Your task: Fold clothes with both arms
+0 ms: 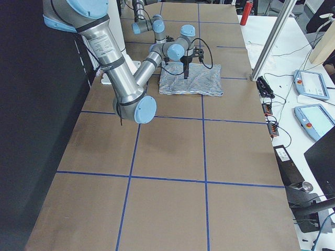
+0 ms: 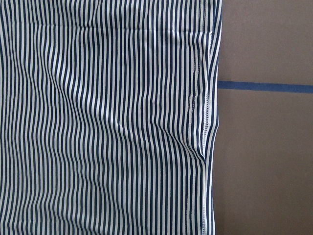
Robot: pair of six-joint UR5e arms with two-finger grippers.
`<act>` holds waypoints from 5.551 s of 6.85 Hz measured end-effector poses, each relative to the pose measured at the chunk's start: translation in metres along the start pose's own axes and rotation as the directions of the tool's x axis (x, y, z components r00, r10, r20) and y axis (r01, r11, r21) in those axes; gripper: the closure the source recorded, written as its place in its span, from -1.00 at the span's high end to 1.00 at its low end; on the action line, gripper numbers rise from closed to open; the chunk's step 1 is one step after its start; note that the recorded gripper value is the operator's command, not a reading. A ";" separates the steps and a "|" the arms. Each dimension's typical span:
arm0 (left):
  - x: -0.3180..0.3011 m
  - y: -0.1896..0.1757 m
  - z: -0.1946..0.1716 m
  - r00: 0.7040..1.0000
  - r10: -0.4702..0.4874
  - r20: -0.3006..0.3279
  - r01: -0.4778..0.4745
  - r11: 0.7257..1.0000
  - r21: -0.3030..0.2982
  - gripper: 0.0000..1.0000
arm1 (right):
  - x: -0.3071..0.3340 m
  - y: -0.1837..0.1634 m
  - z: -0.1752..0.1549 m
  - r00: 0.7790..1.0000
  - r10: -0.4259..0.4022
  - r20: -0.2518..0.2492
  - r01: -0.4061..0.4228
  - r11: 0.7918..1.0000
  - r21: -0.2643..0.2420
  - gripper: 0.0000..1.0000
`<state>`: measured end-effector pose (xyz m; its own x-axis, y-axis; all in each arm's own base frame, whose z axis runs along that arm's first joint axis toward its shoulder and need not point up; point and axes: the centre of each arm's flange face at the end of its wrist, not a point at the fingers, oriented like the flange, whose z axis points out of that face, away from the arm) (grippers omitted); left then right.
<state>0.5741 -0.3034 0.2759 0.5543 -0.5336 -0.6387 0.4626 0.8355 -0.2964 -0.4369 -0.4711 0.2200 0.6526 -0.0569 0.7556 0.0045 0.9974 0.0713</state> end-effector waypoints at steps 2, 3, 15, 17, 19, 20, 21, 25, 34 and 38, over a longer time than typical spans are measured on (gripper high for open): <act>0.000 0.000 0.001 1.000 0.000 0.001 0.000 1.000 -0.001 -0.85 | 0.000 0.000 -0.001 1.000 -0.001 0.001 0.001 1.000 0.000 1.00; 0.000 0.000 0.000 1.000 0.000 0.000 0.000 1.000 -0.002 -1.00 | 0.000 0.000 -0.001 1.000 -0.001 0.002 0.001 1.000 0.000 1.00; 0.010 -0.004 -0.035 0.993 0.093 -0.076 -0.094 0.995 -0.019 -1.00 | -0.076 0.133 0.077 0.677 0.735 -0.021 -0.732 0.677 0.078 1.00; 0.011 -0.004 -0.048 0.990 0.098 -0.101 -0.101 0.995 -0.024 -1.00 | -0.077 0.136 0.111 0.640 0.766 -0.057 -0.756 0.641 0.130 1.00; 0.011 -0.003 -0.051 0.989 0.099 -0.106 -0.102 0.994 -0.025 -1.00 | -0.074 0.144 0.131 0.633 0.769 -0.089 -0.755 0.639 0.147 1.00; 0.011 -0.004 -0.052 0.989 0.099 -0.107 -0.102 0.994 -0.025 -1.00 | -0.074 0.149 0.136 0.634 0.767 -0.100 -0.753 0.642 0.148 1.00; 0.012 -0.004 -0.052 0.989 0.099 -0.108 -0.102 0.994 -0.024 -1.00 | -0.074 0.153 0.141 0.635 0.764 -0.109 -0.750 0.645 0.148 1.00; 0.012 -0.006 -0.053 0.989 0.098 -0.110 -0.101 0.995 -0.023 -1.00 | -0.074 0.158 0.148 0.639 0.760 -0.122 -0.745 0.650 0.151 -1.00; 0.014 -0.005 -0.054 0.987 0.099 -0.124 -0.102 0.994 -0.023 -1.00 | -0.081 0.155 0.140 0.646 0.758 -0.091 -0.740 0.652 0.165 -1.00; 0.009 -0.002 -0.065 0.985 0.103 -0.140 -0.109 0.993 -0.039 -1.00 | -0.084 0.157 0.125 0.659 0.749 -0.061 -0.735 0.660 0.158 -1.00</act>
<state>0.5329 -0.3010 0.2246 0.4967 -0.4214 -0.7587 0.3724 0.8931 -0.2523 -0.5864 -0.3148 0.2490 0.4796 0.7124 0.5123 -0.5960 0.6930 -0.4056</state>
